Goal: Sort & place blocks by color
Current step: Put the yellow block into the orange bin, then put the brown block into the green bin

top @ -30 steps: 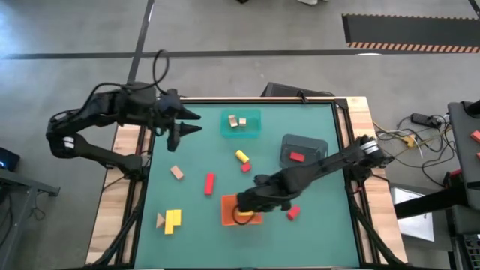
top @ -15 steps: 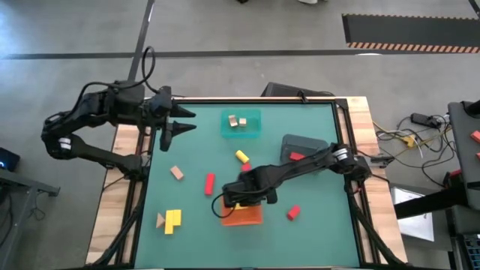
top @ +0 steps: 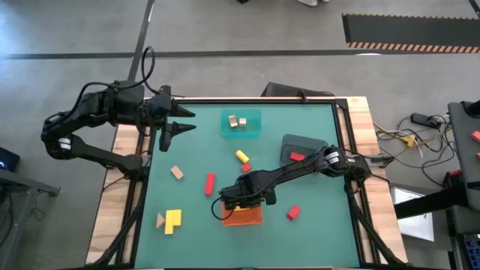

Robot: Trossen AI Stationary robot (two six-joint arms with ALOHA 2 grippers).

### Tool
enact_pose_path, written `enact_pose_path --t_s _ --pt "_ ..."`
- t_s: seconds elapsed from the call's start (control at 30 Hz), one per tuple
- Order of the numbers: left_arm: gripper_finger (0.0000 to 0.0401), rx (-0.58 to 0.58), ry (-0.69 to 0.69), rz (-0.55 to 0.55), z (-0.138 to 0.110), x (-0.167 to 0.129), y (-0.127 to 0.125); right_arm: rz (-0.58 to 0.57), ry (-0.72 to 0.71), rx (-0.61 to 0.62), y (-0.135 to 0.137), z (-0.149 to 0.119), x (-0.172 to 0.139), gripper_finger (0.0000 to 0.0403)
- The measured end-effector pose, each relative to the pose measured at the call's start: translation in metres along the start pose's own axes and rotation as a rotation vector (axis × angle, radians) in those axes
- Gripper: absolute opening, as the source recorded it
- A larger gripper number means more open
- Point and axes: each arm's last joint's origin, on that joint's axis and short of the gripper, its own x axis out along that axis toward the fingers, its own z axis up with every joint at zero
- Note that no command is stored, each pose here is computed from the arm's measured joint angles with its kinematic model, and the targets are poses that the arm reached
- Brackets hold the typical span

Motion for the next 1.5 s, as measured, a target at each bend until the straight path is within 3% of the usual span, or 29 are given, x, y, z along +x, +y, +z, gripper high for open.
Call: enact_pose_path --t_s 0.77,1.17,1.37,1.5 --pt "0.0164 0.001 0.043 0.009 0.001 0.019 0.0 -0.004 0.001 -0.037 -0.001 0.002 0.003 0.0041" --pt "0.0164 0.001 0.064 0.01 0.0 0.028 0.0 -0.001 0.002 -0.056 -0.001 0.005 0.001 0.0132" --pt "0.0164 -0.009 0.074 0.011 -0.001 0.027 0.0 0.039 0.01 -0.128 -0.005 0.003 -0.025 0.015" --pt "0.0164 -0.085 0.081 0.014 -0.003 0.029 0.0 0.015 -0.024 -0.211 -0.016 0.004 -0.051 0.0147"
